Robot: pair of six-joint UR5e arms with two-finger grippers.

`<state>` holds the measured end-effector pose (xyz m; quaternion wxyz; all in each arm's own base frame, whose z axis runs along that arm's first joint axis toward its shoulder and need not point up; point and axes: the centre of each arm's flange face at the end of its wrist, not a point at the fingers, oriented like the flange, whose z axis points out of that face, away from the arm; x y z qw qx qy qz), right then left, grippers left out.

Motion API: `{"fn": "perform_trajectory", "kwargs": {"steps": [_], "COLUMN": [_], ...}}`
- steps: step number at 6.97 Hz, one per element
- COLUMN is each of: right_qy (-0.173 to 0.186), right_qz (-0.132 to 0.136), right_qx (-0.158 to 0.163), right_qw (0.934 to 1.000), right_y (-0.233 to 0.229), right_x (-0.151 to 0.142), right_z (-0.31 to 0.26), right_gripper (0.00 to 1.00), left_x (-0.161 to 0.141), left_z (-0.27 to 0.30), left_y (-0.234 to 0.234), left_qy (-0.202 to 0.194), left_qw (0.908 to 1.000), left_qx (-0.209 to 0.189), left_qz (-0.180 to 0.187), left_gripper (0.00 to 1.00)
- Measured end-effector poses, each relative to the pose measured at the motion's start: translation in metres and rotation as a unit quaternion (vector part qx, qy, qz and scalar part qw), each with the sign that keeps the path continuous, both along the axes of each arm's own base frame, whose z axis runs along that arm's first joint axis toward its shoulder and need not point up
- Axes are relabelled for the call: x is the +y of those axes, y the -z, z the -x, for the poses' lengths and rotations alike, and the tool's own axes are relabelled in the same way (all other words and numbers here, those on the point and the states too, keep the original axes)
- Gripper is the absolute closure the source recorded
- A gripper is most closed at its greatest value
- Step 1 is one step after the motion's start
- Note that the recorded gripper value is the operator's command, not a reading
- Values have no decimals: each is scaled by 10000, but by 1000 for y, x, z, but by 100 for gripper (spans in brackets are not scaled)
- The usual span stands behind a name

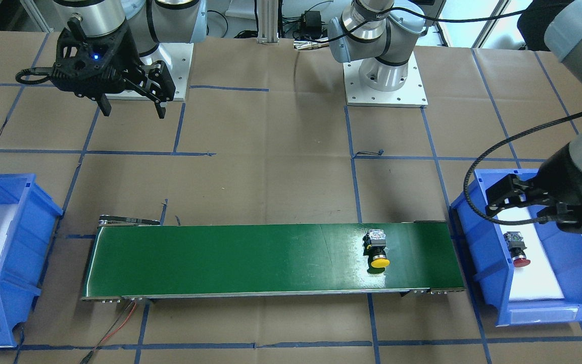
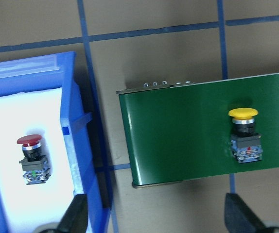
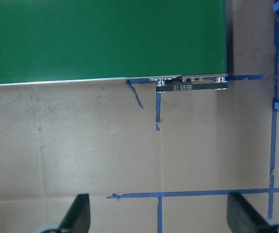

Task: Transport two buttons from left to right
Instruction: 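Raise the left gripper and move it back over the bin, then lower the left gripper into the bin and grasp the red push-button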

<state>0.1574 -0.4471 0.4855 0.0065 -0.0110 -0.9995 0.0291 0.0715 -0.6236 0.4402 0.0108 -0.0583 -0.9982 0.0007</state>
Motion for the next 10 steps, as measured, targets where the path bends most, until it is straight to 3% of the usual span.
{"fn": "perform_trajectory", "kwargs": {"steps": [5,10], "right_qy": [2,14], "right_qz": [-3,11], "right_qx": [0,-2], "right_qw": [10000,10000], "right_y": [0,-1], "right_x": [0,0], "right_z": [0,0], "right_gripper": [0,0], "left_x": [17,28], "left_z": [-129,-150], "left_y": [35,120], "left_qy": [52,54], "left_qw": [9998,10000], "left_qx": [97,36], "left_qz": [-140,44], "left_gripper": [3,3]}}
